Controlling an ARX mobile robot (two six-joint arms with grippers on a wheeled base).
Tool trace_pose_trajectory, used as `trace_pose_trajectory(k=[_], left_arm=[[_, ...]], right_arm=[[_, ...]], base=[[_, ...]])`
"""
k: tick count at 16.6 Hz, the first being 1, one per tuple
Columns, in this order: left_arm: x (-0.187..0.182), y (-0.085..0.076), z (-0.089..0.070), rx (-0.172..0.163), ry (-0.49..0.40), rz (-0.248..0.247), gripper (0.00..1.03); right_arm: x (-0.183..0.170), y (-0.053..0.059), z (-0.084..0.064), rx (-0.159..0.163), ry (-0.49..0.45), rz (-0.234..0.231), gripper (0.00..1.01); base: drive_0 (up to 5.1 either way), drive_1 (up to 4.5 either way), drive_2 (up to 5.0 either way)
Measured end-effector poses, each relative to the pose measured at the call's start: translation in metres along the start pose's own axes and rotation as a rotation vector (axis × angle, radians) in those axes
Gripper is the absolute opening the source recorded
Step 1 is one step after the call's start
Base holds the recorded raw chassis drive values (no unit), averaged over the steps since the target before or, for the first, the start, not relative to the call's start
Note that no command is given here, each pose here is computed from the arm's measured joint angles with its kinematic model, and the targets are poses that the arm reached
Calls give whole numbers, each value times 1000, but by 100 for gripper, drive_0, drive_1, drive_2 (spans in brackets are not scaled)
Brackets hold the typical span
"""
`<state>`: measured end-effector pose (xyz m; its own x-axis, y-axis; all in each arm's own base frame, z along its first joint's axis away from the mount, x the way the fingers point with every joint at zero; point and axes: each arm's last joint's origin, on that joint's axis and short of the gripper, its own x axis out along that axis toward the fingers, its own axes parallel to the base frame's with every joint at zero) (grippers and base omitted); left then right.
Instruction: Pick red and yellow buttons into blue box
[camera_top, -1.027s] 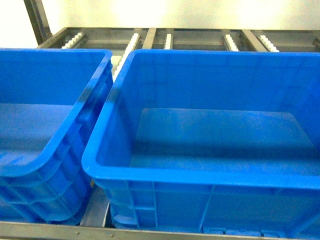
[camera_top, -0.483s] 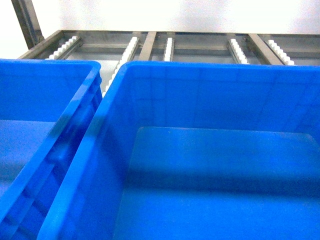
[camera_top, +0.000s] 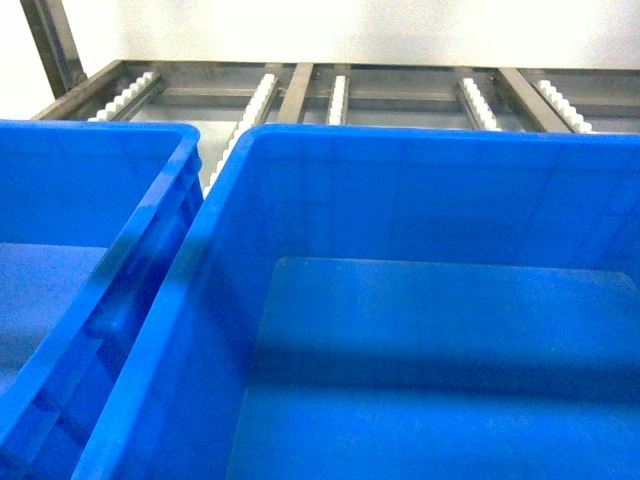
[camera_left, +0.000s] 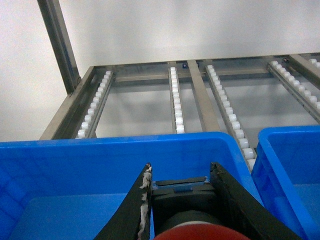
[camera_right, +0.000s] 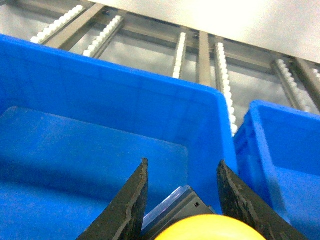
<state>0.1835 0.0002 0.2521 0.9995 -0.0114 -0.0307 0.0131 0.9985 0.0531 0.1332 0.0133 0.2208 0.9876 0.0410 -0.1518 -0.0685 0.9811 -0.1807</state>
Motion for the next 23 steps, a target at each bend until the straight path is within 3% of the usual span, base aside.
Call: trace_pose_trajectory(k=[3,6,11,13,16,18,20,21,22,23], left_arm=[[0,0,0,0,0,0,28],[0,0,0,0,0,0,28],[0,0,0,0,0,0,28],[0,0,0,0,0,0,28],[0,0,0,0,0,0,28],[0,0,0,0,0,0,28],[0,0,0,0,0,0,28],[0,0,0,0,0,0,28],[0,0,0,0,0,0,28],[0,0,0,0,0,0,28]], right_arm=[[42,16,7,-30,48,91,36],[73,26,9,-46,109,142,36],[141,40,8,-79,332,268,36],[171,48,-5,-101,448,304,36],[185,56,-35,-136,598,347,36],[185,56,-40,-135,586,341,50],[181,53,-41,-115,543,325,74],[176,50,-37,-87,520,330,87],[168,41,-26,-59,439,301,100],[158,29,-15,-29,361,286,98]], base=[[0,0,0],[0,0,0],[0,0,0],[0,0,0],[0,0,0],[0,0,0],[0,0,0],[0,0,0],[0,0,0],[0,0,0]])
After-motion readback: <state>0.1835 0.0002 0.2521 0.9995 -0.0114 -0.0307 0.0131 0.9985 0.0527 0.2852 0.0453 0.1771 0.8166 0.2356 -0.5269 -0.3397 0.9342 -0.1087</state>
